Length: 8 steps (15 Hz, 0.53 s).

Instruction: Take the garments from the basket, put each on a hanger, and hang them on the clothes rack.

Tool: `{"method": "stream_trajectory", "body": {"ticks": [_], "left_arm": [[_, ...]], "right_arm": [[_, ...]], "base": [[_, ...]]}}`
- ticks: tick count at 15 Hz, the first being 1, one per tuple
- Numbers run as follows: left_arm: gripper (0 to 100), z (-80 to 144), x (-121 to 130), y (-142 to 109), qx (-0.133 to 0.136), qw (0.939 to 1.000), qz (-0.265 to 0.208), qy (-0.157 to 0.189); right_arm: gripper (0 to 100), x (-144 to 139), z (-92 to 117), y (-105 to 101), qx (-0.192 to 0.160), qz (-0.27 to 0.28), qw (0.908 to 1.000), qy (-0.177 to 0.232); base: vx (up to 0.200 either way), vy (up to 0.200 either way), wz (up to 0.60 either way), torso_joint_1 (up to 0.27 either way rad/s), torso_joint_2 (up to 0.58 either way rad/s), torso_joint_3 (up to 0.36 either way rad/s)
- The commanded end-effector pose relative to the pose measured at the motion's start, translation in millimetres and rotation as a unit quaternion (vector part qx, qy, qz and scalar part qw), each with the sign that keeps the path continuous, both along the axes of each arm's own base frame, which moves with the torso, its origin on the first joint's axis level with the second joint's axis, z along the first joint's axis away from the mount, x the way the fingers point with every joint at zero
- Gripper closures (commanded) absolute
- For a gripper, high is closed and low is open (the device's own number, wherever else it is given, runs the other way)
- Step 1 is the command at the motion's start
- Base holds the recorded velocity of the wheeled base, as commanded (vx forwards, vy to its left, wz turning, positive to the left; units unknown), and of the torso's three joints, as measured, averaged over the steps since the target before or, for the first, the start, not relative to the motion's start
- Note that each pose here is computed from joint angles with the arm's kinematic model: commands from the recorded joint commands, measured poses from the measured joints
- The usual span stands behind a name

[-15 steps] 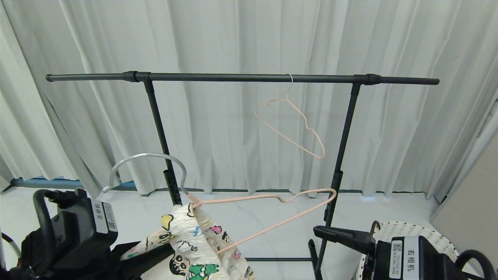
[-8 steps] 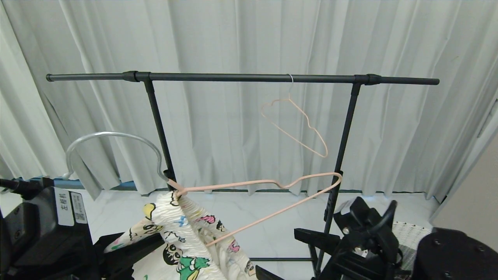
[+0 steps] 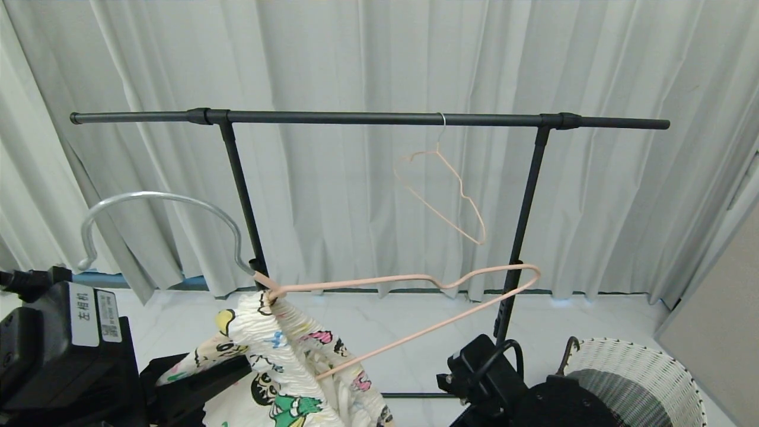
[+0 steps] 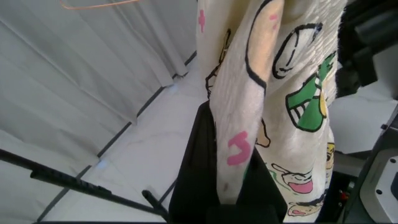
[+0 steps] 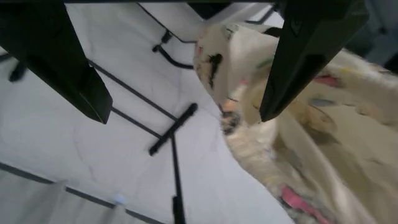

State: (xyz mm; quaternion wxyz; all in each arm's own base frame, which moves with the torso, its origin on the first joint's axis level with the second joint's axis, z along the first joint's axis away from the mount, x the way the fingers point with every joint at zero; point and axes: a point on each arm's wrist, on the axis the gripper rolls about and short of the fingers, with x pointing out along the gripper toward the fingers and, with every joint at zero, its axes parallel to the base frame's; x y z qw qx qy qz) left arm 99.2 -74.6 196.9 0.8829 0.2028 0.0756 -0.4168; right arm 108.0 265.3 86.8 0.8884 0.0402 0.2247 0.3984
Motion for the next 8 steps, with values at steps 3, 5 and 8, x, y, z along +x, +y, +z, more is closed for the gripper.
{"method": "stream_trajectory", "body": {"ticks": [3,5,8], "left_arm": [[100,-9,5,8,0.016,0.9986,0.049,0.014],[100,-17,5,12,0.023,0.9972,0.066,0.025],[100,-22,4,15,0.029,0.9963,0.076,0.031]], "right_arm": [[0,19,-22,-14,-0.072,-0.067,0.9949,-0.023],[0,37,-19,-26,-0.089,-0.111,0.9887,-0.047],[0,61,-14,-38,-0.092,-0.146,0.9817,-0.079]], "base": [[0.000,0.000,0.00,0.000,0.00,0.000],[0.000,0.000,0.00,0.000,0.00,0.000],[0.000,0.000,0.00,0.000,0.00,0.000]]}}
